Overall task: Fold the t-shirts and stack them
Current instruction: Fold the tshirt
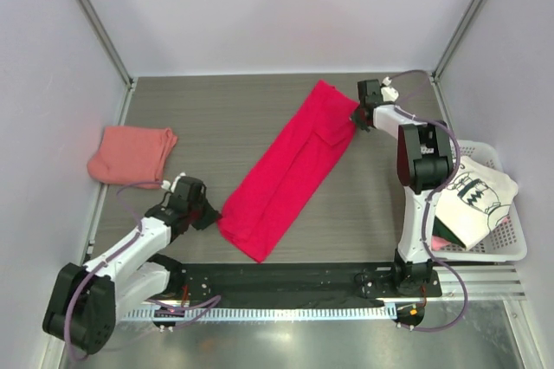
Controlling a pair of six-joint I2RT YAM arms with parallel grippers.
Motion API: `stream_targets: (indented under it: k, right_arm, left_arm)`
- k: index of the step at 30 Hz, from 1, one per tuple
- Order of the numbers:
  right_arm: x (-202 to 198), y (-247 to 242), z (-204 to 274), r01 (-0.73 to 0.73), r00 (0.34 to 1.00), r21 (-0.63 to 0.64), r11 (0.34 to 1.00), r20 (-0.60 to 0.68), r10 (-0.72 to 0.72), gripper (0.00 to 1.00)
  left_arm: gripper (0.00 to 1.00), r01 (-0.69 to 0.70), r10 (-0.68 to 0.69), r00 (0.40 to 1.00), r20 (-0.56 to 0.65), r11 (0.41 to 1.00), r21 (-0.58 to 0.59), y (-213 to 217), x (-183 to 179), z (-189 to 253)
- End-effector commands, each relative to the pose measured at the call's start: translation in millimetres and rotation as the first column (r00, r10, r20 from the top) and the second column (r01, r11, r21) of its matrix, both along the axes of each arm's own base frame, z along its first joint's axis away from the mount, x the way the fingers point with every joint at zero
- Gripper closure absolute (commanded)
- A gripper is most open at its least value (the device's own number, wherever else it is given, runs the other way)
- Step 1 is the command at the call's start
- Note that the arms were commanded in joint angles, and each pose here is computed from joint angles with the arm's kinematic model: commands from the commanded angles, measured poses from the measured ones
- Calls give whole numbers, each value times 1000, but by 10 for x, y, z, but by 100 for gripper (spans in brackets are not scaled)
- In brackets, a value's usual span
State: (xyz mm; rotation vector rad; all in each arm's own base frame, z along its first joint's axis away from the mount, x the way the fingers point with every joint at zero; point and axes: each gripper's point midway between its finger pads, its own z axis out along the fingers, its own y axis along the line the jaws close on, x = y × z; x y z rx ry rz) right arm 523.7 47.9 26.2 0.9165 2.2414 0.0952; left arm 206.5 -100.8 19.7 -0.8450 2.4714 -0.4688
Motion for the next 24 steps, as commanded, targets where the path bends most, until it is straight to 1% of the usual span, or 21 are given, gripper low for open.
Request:
stream_targets:
  k: [1,3,4,5,6,7,8,10,11,13,14,16,17,18,19,20,22,24]
  right_arm:
    - [163,11,-75,-42,999,2,999,-12,42,97]
    - [290,69,-120,-82,997,12,997,-9,83,97]
    - [325,155,-149,-117,993,40,992,-10,117,97]
    - [417,203,-84,-135,991,53,989,13,134,97]
    - [435,221,-206,-149,989,59,987,-3,150,97]
    - [456,272,-212,-167,986,75,983,-1,168,97]
    - [507,283,-196,-170,985,77,982,8,170,97]
    - [546,312,-270,-194,981,78,978,3,195,97]
    - [602,346,-241,-212,977,85,974,17,211,96]
    - [646,348,-302,-233,973,70,970,13,232,96]
    - [710,367,-241,-248,969,72,966,31,246,96]
    - [761,419,-313,-279,960,77,957,32,278,95]
    - [843,492,-221,-306,952,97,947,62,301,95]
    - [851,533,-236,-322,947,114,940,61,316,95]
    - [875,555,-231,-328,944,121,937,67,322,95]
    - [920,563,-245,-329,944,127,936,73,322,94]
    - [946,660,-244,-358,934,157,921,86,348,94]
    - [991,746,-258,-379,925,162,911,88,369,94]
  left_arm:
    - [100,13,-14,1000,-7,1000,-13,-179,-117,-11]
    - [100,38,-39,999,-15,999,-23,-293,-213,-27]
    - [100,45,-45,999,-15,999,-26,-330,-250,-38]
    - [100,18,-19,1000,-15,999,-27,-338,-278,-65]
    - [100,58,-59,998,-9,998,-23,-431,-351,-70]
    - [100,67,-68,998,-6,998,-19,-470,-382,-73]
    - [100,96,-96,995,-2,995,-6,-540,-435,-79]
    - [100,98,-98,995,-4,995,-17,-629,-474,-63]
    - [100,132,-132,991,-4,991,-14,-705,-542,-62]
    - [100,121,-121,993,10,993,-12,-789,-561,-40]
    - [100,165,-164,986,18,986,-13,-898,-658,-25]
    - [100,138,-137,990,38,990,-14,-989,-687,17]
    - [100,179,-178,983,48,984,-18,-1093,-817,35]
    - [100,179,-177,982,59,984,-14,-1119,-855,42]
    - [100,137,-134,988,81,990,-34,-1163,-849,75]
    - [100,168,-164,982,93,985,-36,-1235,-950,86]
    - [100,151,-146,984,106,988,-37,-1316,-978,104]
    - [99,165,-163,982,100,986,-19,-1376,-1049,94]
